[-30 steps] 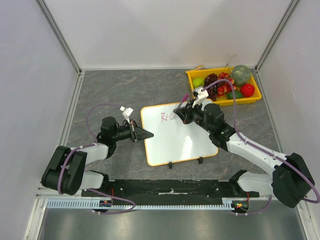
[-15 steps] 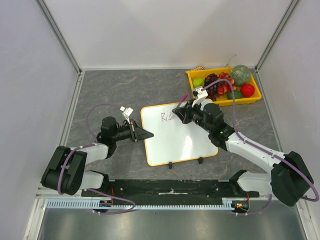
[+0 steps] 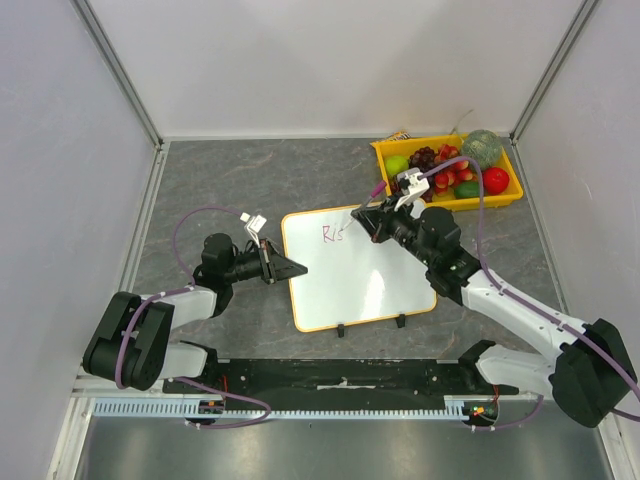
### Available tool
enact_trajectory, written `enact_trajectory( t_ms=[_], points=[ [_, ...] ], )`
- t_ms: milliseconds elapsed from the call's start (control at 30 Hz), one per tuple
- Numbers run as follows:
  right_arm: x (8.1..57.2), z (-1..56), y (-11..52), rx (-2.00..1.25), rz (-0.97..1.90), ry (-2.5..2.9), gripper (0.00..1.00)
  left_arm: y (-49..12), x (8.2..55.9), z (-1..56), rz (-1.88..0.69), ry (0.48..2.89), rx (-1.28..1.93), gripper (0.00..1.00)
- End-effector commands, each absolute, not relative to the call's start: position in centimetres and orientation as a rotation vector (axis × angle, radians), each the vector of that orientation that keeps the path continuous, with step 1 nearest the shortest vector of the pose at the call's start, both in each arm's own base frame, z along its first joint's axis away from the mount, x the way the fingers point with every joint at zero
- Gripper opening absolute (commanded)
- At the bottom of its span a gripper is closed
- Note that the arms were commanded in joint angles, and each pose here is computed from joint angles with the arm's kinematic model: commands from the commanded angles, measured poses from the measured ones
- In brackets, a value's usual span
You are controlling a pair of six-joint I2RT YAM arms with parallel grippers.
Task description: Write a sentence on the whiteboard
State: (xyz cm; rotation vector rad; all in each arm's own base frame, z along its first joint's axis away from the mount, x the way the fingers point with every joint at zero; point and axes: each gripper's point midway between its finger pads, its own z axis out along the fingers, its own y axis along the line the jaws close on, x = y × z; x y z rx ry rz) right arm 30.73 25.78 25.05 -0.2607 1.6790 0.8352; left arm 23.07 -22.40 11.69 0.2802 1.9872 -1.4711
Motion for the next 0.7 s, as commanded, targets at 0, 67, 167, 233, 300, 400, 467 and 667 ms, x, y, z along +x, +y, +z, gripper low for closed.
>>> enact_trajectory(
  t_ms=[0, 67, 167, 233, 300, 400, 467, 667],
  points=[
    [31.71, 25.63, 24.45, -0.215, 0.787, 1.662, 0.0, -20.48, 24.67, 7.11, -1.216, 2.095, 0.237, 0.02],
    [31.87, 25.36, 24.37, -0.211, 0.787, 1.667, 0.0, -20.48, 24.67, 7.05, -1.216, 2.096, 0.236, 0.02],
    [32.02, 25.2, 24.38, -0.203, 0.794, 1.669, 0.0, -20.49, 24.64, 7.08, -1.217, 2.096, 0.237, 0.02],
    [32.1, 25.1, 24.41, -0.201, 0.797, 1.67, 0.0, -20.51, 24.62, 7.03, -1.218, 2.098, 0.236, 0.02],
    [32.1, 25.02, 24.47, -0.203, 0.798, 1.673, 0.0, -20.47, 24.68, 7.07, -1.215, 2.097, 0.233, 0.02],
    [32.04, 25.1, 24.56, -0.208, 0.806, 1.671, 0.0, -20.47, 24.64, 7.05, -1.217, 2.098, 0.234, 0.02],
    [31.97, 25.22, 24.57, -0.212, 0.809, 1.667, 0.0, -20.48, 24.66, 7.12, -1.216, 2.095, 0.235, 0.02],
    [31.67, 24.84, 24.44, -0.213, 0.815, 1.668, 0.0, -20.5, 24.68, 7.09, -1.217, 2.096, 0.237, 0.02]
  ],
)
